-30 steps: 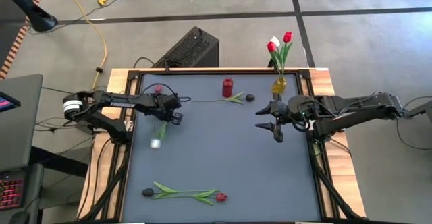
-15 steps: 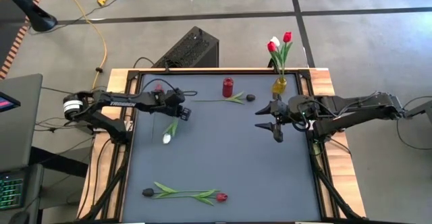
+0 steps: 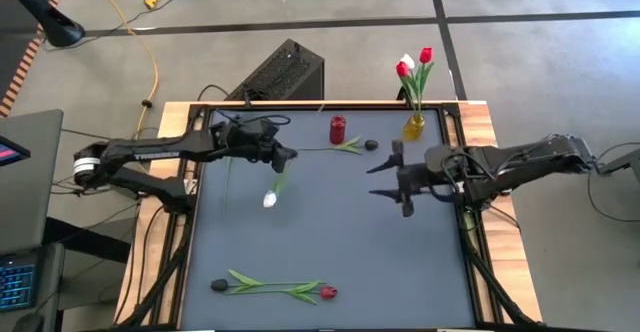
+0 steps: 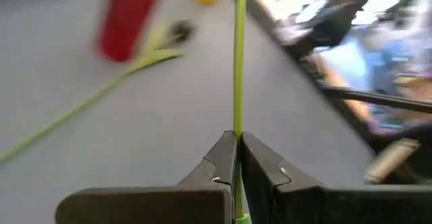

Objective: Sort flowers into vase by color
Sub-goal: Put the white tulip into the yellow vase

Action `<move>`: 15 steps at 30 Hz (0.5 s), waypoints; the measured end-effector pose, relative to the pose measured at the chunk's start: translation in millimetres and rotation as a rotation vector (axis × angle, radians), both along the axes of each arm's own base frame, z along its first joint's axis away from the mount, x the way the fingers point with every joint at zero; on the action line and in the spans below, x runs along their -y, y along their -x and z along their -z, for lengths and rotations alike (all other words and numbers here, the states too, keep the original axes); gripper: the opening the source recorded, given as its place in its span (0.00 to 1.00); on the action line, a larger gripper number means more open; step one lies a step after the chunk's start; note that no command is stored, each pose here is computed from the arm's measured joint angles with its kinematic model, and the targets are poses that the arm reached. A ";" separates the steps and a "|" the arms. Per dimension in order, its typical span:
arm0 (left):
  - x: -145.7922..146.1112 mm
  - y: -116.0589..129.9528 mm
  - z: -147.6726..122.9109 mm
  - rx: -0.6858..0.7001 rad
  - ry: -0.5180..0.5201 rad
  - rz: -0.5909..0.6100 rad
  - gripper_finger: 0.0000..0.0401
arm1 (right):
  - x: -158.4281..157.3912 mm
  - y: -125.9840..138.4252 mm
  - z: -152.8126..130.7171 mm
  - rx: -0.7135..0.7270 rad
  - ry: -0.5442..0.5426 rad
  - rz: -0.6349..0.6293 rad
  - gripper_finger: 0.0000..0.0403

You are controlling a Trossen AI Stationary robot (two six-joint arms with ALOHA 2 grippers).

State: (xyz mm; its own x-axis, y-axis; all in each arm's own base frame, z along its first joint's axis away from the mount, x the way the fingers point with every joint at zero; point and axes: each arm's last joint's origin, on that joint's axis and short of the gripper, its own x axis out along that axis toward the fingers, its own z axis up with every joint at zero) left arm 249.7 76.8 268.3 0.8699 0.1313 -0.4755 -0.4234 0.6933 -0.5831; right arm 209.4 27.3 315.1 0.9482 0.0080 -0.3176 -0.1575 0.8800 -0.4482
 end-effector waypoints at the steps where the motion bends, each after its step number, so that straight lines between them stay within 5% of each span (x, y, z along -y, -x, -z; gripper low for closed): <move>1: 4.5 -2.6 -3.1 0.035 0.005 0.024 0.00 | -2.9 -3.3 -0.5 0.020 0.072 -0.035 0.63; 8: 40.4 -18.7 -8.7 0.142 0.105 0.151 0.00 | -24.9 -36.8 10.4 0.118 0.585 -0.234 0.63; 15: 71.0 -24.1 -17.7 0.237 0.169 0.123 0.00 | -47.7 -62.7 21.1 0.145 0.967 -0.076 0.63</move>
